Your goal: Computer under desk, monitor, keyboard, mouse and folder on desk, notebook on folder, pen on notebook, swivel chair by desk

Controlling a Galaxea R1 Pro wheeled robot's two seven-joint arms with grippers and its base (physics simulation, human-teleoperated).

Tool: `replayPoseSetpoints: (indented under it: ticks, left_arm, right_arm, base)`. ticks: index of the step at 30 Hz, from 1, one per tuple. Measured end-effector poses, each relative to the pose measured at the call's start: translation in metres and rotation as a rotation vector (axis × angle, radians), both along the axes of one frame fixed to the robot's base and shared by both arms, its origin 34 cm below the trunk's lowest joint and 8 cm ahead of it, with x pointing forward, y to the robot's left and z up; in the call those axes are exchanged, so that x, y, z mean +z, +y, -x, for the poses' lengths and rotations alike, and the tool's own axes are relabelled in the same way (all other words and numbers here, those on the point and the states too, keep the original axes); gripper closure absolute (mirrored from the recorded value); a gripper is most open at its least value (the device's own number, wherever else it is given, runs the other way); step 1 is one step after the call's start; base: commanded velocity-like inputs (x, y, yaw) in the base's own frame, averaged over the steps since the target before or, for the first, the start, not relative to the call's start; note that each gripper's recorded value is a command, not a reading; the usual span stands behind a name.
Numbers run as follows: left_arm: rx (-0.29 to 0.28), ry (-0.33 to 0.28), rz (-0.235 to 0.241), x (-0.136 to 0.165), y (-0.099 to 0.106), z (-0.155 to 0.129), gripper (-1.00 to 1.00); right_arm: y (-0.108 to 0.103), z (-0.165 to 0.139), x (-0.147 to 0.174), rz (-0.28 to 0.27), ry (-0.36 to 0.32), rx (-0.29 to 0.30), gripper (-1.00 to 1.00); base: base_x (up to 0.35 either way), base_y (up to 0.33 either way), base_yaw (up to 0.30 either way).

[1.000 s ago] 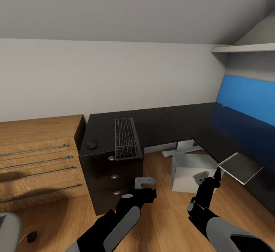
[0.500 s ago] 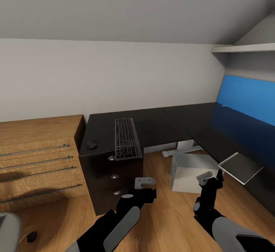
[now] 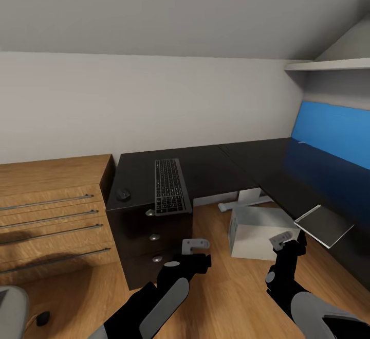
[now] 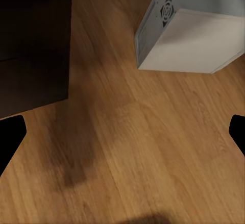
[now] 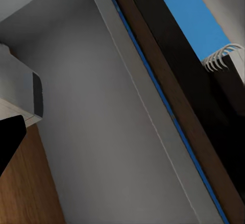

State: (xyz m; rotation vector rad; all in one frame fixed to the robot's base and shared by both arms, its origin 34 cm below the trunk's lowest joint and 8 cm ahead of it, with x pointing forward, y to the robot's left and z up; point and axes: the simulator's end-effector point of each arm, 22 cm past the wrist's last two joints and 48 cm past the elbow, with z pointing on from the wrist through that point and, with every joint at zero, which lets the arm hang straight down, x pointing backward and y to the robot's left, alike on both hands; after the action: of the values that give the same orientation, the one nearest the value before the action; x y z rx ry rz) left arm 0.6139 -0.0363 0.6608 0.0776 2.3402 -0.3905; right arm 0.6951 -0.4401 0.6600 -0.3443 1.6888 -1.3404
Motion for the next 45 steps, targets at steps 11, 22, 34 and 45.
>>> replayPoseSetpoints:
  ticks: [11, 22, 34, 45]
  left_arm:
    - [0.0, 0.0, 0.0, 0.0, 0.0, 0.0, -1.0]
    - [0.001, -0.002, -0.002, 0.0, 0.001, -0.001, -1.0]
    - [-0.009, -0.002, -0.001, 0.01, -0.004, 0.0, -1.0]
    - [-0.01, 0.001, -0.002, 0.031, -0.004, -0.002, -1.0]
  right_arm:
    - [0.0, 0.0, 0.001, 0.003, -0.005, -0.002, -1.0]
    - [0.002, 0.0, 0.001, 0.003, -0.006, 0.0, -1.0]
    - [0.002, -0.001, 0.015, 0.014, -0.02, -0.005, -1.0]
    - [0.003, -0.004, 0.038, 0.02, -0.025, -0.006, -1.0]
  base:
    - [0.0, 0.0, 0.0]
    - [-0.068, 0.062, 0.0]
    - [-0.013, 0.012, 0.0]
    - [0.0, 0.0, 0.0]
